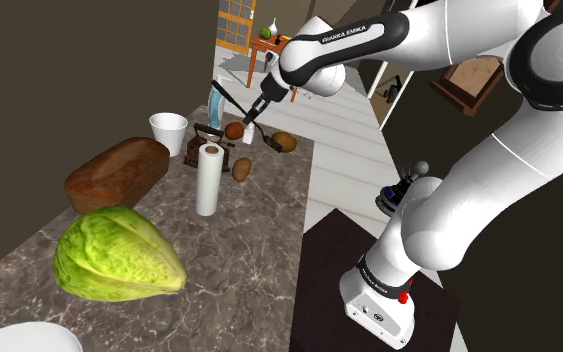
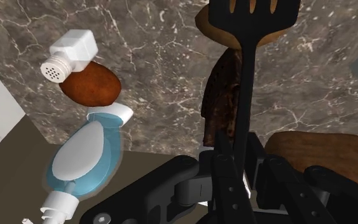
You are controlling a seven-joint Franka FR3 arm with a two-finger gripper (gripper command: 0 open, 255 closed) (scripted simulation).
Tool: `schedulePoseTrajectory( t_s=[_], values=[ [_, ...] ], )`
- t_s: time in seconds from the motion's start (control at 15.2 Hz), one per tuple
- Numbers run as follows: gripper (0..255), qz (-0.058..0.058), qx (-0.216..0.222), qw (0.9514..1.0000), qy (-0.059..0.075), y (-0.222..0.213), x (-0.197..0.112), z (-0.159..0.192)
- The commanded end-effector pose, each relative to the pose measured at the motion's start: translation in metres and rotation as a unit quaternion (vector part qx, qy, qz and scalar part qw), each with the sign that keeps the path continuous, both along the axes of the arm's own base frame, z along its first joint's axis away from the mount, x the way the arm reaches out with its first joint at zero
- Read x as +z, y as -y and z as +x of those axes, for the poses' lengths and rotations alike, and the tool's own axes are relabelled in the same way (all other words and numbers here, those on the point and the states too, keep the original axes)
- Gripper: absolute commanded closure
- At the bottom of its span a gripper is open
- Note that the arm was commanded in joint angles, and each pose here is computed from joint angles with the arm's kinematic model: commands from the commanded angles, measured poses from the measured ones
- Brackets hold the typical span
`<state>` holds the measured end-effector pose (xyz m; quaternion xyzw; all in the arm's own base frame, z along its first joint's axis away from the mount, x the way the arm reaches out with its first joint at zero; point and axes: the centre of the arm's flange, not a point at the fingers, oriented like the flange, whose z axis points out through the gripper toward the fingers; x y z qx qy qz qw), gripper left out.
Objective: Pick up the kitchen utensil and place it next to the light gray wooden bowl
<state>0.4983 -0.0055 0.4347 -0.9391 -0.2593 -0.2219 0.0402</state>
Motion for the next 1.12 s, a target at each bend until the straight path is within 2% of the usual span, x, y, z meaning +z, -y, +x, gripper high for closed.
schedulePoseTrajectory(
  t_s=[0.0,1.06],
  values=[
    [255,0.0,0.0,1.0,0.0,0.001,0.011,0.0],
    [255,0.0,0.0,1.0,0.0,0.001,0.095,0.0]
  ],
)
